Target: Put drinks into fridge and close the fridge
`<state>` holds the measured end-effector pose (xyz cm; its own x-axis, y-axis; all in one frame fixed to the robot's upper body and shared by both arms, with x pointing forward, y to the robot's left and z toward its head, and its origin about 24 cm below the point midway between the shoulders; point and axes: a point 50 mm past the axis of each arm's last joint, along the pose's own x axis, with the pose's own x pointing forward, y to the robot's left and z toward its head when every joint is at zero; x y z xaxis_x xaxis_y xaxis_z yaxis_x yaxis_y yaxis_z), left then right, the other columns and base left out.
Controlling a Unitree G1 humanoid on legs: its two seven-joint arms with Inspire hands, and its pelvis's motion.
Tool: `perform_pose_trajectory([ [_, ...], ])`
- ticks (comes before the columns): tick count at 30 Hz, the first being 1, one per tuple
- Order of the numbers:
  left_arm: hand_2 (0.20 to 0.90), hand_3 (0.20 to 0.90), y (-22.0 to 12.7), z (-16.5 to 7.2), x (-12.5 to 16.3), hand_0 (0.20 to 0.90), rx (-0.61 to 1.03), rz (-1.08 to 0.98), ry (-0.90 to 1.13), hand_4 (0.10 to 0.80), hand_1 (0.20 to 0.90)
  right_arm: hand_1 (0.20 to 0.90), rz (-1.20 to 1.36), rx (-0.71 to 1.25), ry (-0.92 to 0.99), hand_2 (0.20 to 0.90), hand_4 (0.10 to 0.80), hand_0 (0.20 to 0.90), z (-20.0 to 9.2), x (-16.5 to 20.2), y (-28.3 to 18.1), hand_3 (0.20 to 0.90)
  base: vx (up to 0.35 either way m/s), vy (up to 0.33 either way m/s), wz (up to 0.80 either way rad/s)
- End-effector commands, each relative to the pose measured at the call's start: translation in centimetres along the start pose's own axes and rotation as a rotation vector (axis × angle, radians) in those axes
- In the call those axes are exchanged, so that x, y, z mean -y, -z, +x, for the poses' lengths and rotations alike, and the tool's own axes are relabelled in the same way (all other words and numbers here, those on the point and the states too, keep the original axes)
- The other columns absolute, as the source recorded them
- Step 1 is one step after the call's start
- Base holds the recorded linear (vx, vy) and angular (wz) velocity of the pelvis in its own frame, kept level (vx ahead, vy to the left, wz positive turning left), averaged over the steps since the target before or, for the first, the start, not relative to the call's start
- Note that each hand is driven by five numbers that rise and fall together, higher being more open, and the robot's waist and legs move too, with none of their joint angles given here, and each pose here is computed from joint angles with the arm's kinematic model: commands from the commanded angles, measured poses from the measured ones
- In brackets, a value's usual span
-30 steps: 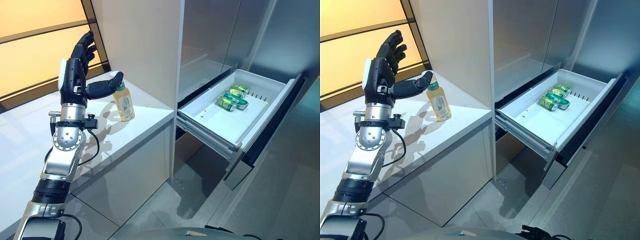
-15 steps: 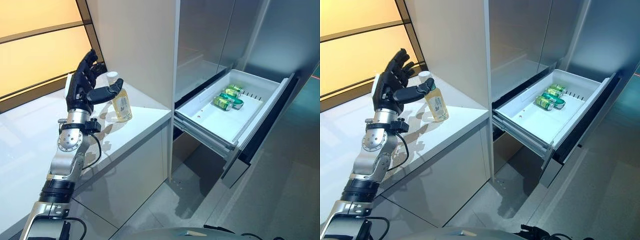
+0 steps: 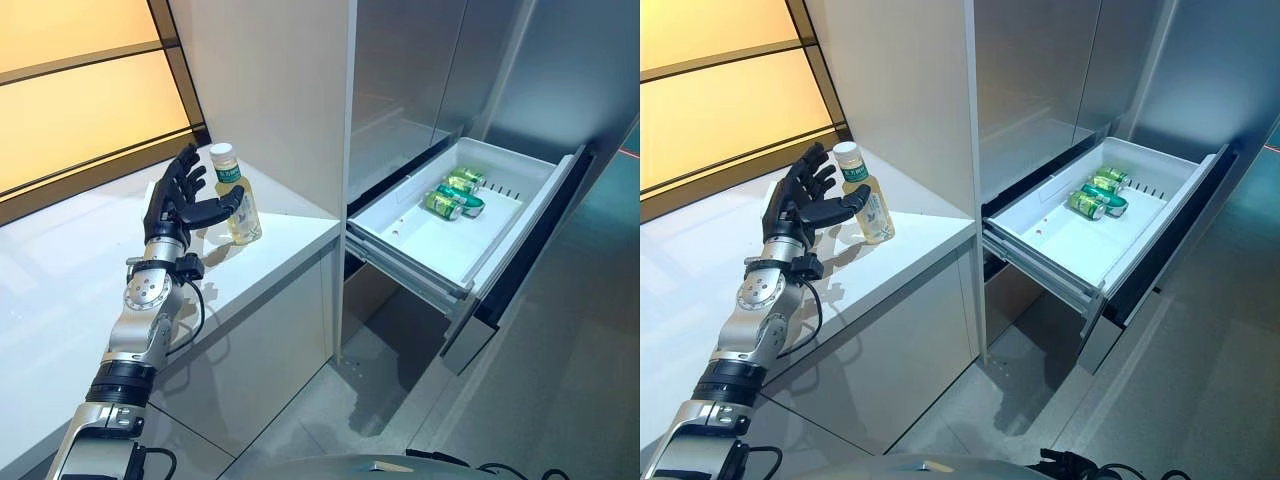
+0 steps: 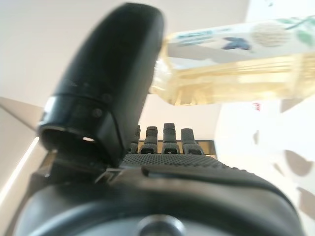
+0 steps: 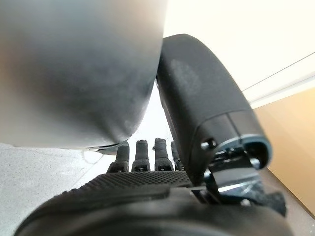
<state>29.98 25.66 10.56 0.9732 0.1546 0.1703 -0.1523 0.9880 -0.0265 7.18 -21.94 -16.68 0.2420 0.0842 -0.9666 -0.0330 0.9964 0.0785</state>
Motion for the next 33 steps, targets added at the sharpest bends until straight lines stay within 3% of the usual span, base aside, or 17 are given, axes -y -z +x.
perform_pose_trajectory([
  [1, 0.900, 0.900, -5.0, 2.4, 1.0, 0.900, 0.224, -0.072, 0.044, 0.800, 0.900, 0.900, -0.071, -0.044, -0.057, 0.900, 0.800, 0.900, 0.3, -1.1, 0.2, 0.900, 0.000, 0.000, 0.00],
  [16, 0.900, 0.900, -3.4, 3.1, 0.2, 0.900, 0.170, -0.100, 0.052, 0.800, 0.900, 0.900, -0.087, -0.060, -0.048, 0.900, 0.800, 0.900, 0.2, -0.6, 0.2, 0.900, 0.009, 0.003, -0.03],
  [33, 0.900, 0.900, -4.9, 4.0, -0.8, 0.900, 0.229, -0.095, 0.005, 0.800, 0.900, 0.900, -0.076, -0.059, -0.042, 0.900, 0.800, 0.900, 0.2, -0.5, 0.3, 0.900, 0.001, 0.001, 0.00],
])
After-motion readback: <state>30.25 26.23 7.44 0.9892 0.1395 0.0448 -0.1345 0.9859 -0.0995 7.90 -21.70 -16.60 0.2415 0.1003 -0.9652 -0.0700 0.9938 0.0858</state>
